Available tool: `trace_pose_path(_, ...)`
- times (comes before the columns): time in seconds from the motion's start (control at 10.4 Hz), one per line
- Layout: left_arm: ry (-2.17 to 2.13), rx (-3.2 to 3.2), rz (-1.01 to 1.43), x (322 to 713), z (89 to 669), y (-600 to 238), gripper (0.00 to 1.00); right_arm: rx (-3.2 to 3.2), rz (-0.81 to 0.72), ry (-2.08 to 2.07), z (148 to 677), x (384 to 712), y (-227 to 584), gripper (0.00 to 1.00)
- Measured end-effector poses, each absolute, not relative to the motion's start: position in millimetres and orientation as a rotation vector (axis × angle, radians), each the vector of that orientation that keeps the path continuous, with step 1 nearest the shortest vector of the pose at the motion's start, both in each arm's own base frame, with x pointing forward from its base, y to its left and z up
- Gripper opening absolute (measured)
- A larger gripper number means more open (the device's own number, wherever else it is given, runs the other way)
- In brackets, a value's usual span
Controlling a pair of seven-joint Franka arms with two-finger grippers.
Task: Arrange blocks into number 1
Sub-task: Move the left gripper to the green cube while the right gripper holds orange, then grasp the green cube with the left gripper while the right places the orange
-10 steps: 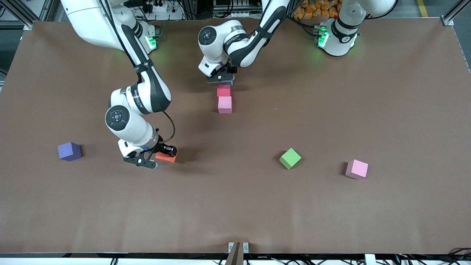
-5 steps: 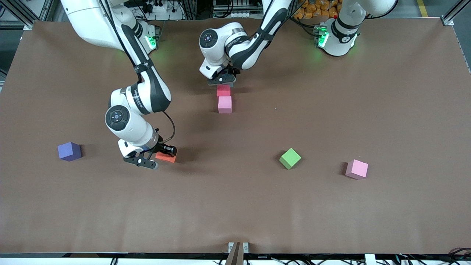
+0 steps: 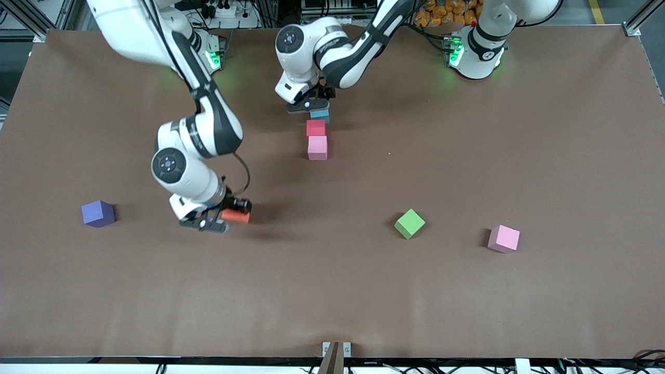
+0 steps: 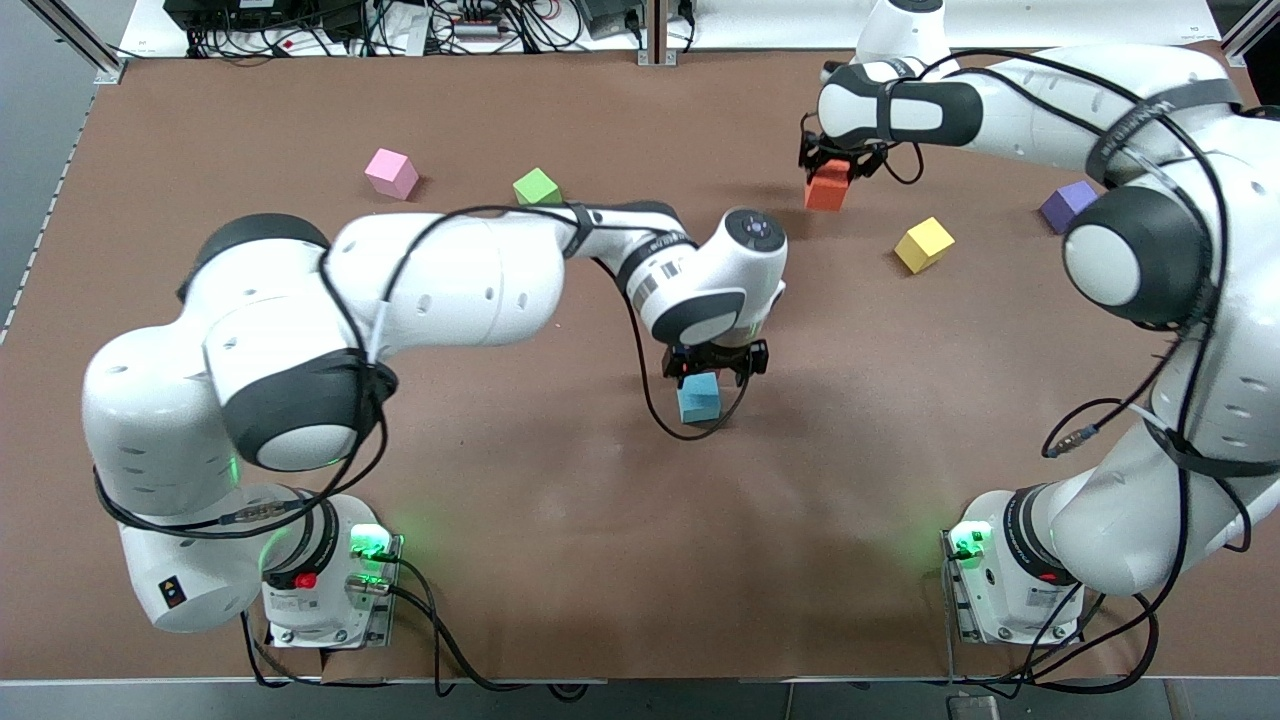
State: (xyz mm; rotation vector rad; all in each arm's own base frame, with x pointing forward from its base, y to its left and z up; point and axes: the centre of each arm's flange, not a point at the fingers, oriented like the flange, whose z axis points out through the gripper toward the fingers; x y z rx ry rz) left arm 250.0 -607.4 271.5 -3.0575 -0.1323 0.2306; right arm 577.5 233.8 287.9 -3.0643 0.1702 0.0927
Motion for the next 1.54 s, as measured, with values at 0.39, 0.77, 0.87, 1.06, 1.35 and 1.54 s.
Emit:
trace_pose_path(0.39, -0.379, -3.035, 0.108, 355.3, 297.4, -551.4, 1.0, -3.055, 0.121, 0.084, 310.2, 532.1, 249.3, 0.63)
trace_pose_path(0.77, -0.641, -3.006, 0.054, 469.5, 306.9, -472.6, 1.0, -3.063, 0.116, -0.003, 308.3, 530.9, 250.7, 0.63)
trace_pose_path(0.87, -0.715, -2.999, 0.044, 497.3, 309.1, -452.5, 1.0, -3.066, 0.111, -0.063, 309.5, 531.1, 251.0, 0.63)
trace_pose_path(1.06, -0.858, -2.978, 0.025, 547.0, 311.4, -411.7, 1.0, -3.074, 0.111, -0.118, 310.8, 531.2, 251.7, 0.64)
trace_pose_path(1.35, -1.017, -2.924, 0.027, 589.1, 303.7, -359.8, 1.0, -3.071, 0.095, -0.161, 314.5, 529.9, 268.4, 0.64)
trace_pose_path(1.54, -1.12, -2.869, 0.04, 603.4, 283.2, -336.5, 1.0, -3.07, 0.073, -0.159, 316.1, 533.0, 291.2, 0.64)
